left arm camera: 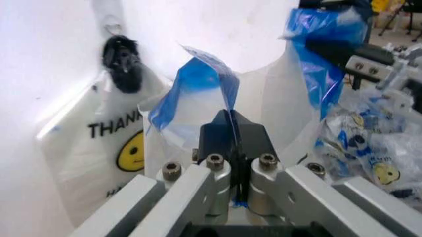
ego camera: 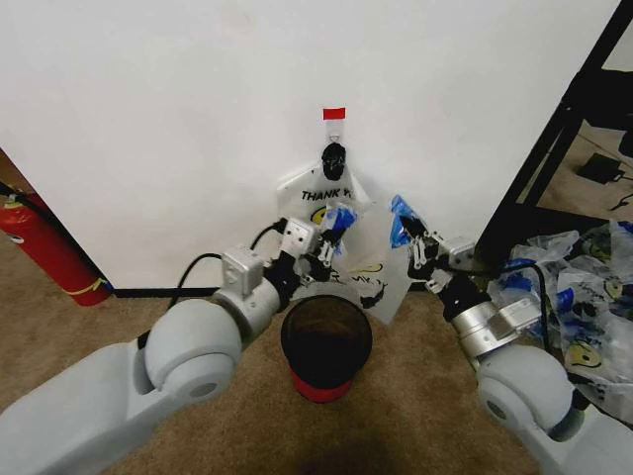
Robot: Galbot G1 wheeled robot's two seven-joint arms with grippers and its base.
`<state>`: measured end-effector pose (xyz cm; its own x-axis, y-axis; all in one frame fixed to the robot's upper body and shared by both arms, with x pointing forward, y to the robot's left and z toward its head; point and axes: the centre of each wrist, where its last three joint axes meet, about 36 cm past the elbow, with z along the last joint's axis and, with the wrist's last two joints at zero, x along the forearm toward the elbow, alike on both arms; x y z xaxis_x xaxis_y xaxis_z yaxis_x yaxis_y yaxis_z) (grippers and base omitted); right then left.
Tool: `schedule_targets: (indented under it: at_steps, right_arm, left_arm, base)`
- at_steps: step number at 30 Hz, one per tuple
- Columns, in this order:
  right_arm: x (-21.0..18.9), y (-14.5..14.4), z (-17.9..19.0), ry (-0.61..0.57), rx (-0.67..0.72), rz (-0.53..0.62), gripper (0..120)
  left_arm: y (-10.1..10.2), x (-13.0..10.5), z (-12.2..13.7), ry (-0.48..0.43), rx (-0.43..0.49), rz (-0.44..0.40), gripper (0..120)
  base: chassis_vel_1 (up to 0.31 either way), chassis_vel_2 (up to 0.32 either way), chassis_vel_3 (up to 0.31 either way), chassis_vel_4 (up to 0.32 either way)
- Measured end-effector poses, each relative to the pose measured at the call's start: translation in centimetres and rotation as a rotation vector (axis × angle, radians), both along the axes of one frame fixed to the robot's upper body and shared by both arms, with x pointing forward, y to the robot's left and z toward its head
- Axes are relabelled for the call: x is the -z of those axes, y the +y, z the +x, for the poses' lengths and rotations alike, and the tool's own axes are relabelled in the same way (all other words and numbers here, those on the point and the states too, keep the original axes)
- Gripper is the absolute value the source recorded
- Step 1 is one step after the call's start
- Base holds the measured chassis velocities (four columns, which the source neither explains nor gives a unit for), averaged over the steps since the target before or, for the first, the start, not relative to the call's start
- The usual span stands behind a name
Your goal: Pick up the garbage bag from the wall and place it over the trash bin.
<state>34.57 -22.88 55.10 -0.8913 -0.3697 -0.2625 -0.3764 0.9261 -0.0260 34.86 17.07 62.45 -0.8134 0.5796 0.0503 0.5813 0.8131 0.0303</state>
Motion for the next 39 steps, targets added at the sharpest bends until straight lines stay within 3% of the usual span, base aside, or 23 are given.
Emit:
schedule_targets:
  at_steps: [6, 14, 17, 23, 26, 39]
  right_arm:
    - [-1.0, 0.6, 0.5, 0.012, -0.024, 0.042, 0]
    - [3.1, 2.1, 3.2, 0.077, -0.006, 0.076, 0]
    - [5.6, 4.2, 4.6, 0.113, -0.008, 0.118, 0]
    - [5.5, 7.0, 4.9, 0.135, -0.039, 0.183, 0]
    - [5.8, 8.1, 4.9, 0.156, -0.049, 0.212, 0]
    - [13.0, 9.0, 1.2, 0.331, 0.064, 0.192, 0]
  left_arm:
    - [1.2, 0.2, -1.0, 0.023, -0.021, -0.005, 0]
    - [1.6, 5.5, 0.0, 0.079, -0.100, -0.032, 0]
    - [2.4, 8.2, 1.1, 0.073, -0.166, -0.034, 0]
    - [3.4, 7.7, 0.9, 0.051, -0.191, -0.030, 0]
    - [3.7, 8.7, 0.1, 0.076, -0.203, -0.022, 0]
    - [1.7, 14.0, -2.7, 0.238, -0.256, -0.058, 0]
  base:
    - [0.000, 0.000, 0.000, 0.000]
    - [0.000, 0.000, 0.000, 0.000]
    - [0.000, 0.000, 0.000, 0.000]
    - [0.000, 0.000, 0.000, 0.000]
    - [0.000, 0.000, 0.000, 0.000]
    - [0.000, 0.000, 0.000, 0.000]
